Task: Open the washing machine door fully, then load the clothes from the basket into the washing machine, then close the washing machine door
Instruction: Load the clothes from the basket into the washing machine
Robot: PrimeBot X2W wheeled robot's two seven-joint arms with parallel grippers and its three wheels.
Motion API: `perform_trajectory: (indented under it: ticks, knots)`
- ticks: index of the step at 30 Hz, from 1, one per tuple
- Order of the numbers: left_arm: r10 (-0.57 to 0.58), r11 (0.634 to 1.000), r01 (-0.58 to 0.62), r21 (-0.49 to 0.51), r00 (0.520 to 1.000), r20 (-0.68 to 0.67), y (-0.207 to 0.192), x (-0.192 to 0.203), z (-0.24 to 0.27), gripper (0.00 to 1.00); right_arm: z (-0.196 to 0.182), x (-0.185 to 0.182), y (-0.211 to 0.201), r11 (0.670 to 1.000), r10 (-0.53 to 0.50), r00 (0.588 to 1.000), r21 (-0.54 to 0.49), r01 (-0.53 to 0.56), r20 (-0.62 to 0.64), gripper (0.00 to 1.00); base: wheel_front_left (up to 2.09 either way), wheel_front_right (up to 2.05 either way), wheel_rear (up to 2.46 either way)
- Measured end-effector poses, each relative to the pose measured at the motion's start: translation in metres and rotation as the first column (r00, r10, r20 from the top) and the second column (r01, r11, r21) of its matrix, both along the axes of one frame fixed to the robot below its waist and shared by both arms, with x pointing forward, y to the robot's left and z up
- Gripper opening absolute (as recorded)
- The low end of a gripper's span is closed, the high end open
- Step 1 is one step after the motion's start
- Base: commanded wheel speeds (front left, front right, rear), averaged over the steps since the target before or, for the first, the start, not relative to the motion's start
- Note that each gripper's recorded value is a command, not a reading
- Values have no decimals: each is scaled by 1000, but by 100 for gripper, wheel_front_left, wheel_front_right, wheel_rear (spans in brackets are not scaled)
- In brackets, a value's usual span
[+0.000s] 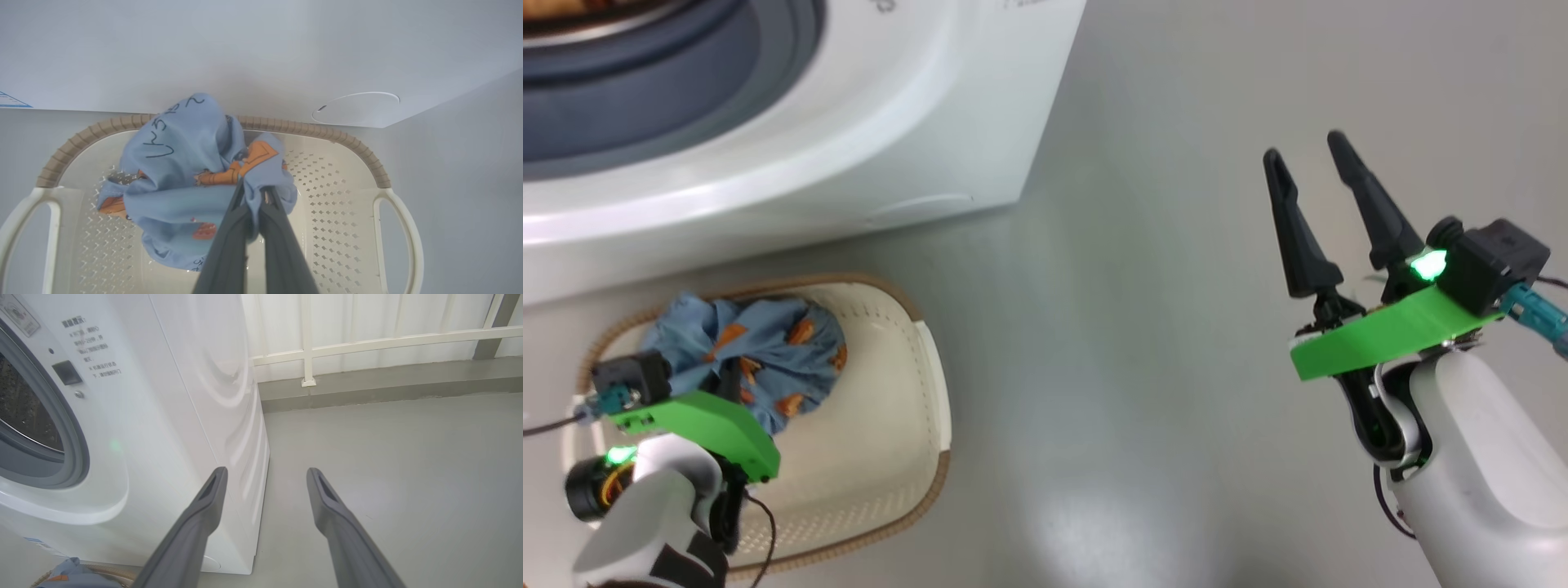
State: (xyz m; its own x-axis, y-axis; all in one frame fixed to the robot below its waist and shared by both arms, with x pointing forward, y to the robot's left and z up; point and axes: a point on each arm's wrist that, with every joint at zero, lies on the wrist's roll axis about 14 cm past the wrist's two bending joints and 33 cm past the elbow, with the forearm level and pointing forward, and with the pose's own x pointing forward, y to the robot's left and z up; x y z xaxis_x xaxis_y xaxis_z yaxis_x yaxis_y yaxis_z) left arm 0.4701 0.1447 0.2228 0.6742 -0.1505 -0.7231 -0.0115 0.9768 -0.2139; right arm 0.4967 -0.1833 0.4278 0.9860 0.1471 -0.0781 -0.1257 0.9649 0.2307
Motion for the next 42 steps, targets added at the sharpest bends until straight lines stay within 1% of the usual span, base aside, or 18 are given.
perform_trajectory:
  ticks: [10, 14, 19, 30, 34, 35, 38, 42]
  knots:
    - [45, 997, -33, -72, 984, 172, 0, 1, 65, 0, 36, -20, 7, 1000, 8, 998, 26, -10, 61, 100, 0, 0, 0]
    - [51, 996, -30, -87, 968, 247, 1, -1, 91, 0, 45, -29, 10, 999, 15, 997, 35, -18, 74, 100, 0, 0, 0]
    - [95, 990, -53, -133, 937, 335, 1, -4, 124, 0, 55, -39, 13, 999, 28, 996, 35, -31, 90, 100, 0, 0, 0]
    - [157, 981, -73, -177, 835, 527, 15, -14, 197, 0, 77, -58, 22, 998, 54, 989, 37, -60, 135, 100, 0, 0, 0]
    - [170, 979, -69, -190, 786, 595, 18, -17, 224, 0, 83, -65, 24, 997, 59, 987, 39, -66, 147, 100, 0, 0, 0]
    - [178, 978, -65, -199, 761, 624, 18, -18, 237, 0, 85, -68, 24, 997, 62, 987, 38, -68, 152, 100, 0, 0, 0]
    - [187, 975, -55, -214, 726, 662, 17, -20, 254, 0, 88, -72, 25, 997, 67, 985, 36, -73, 157, 100, 0, 0, 0]
    - [186, 974, -39, -222, 698, 691, 15, -24, 267, 0, 92, -75, 26, 996, 75, 983, 27, -80, 167, 100, 0, 0, 0]
